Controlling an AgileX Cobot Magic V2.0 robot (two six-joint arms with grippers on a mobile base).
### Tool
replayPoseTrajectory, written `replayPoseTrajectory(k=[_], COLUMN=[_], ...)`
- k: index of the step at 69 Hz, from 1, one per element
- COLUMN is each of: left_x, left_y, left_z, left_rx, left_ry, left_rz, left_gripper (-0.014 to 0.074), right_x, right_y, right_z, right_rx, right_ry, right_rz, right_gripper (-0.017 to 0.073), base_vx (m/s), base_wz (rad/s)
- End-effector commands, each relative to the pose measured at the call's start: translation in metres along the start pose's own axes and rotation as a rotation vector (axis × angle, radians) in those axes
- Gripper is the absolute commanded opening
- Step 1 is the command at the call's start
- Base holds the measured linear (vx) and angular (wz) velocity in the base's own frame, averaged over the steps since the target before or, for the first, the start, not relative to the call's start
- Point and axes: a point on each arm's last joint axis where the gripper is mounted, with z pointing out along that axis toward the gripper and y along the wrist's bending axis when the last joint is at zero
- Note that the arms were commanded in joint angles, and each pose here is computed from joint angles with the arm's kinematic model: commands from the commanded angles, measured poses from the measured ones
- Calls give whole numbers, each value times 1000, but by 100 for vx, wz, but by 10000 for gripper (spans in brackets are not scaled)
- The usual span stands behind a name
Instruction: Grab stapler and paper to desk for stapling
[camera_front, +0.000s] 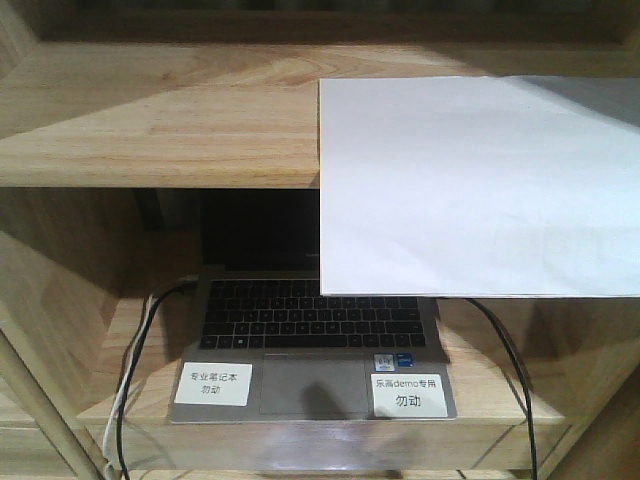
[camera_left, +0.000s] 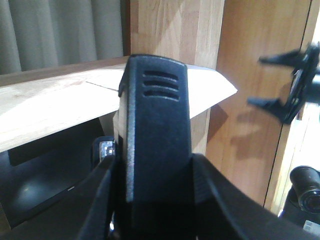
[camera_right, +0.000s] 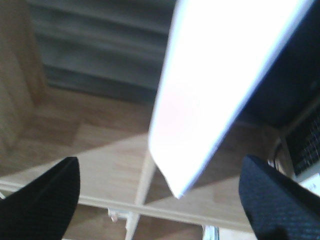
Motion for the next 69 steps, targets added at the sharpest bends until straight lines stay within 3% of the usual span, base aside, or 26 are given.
replayPoseTrajectory(k=[1,21,37,53,69], left_x=[-18,-18,-18,-18,-18], left_y=[0,0,0,0,0], left_z=[-1,-1,-1,-1,-1], left_rx=[5,5,5,5,5], left_ry=[-127,-127,-127,-127,-127], left_rz=[-12,-12,-12,-12,-12], left_gripper=[-6,-6,-6,-6,-6], right_x=[0,6,7,7,7], right_y=[-5,-55,-67,-72,-73], right_z=[11,31,28,27,37], right_rx=[-91,-287,-461,-510,-470], right_ry=[0,-78,-163,-191,-178], right_rz=[-9,-24,-163,-179,-158], right_gripper=[593,583,580,580,580], base_vx=[0,0,0,0,0], base_wz=[0,0,0,0,0])
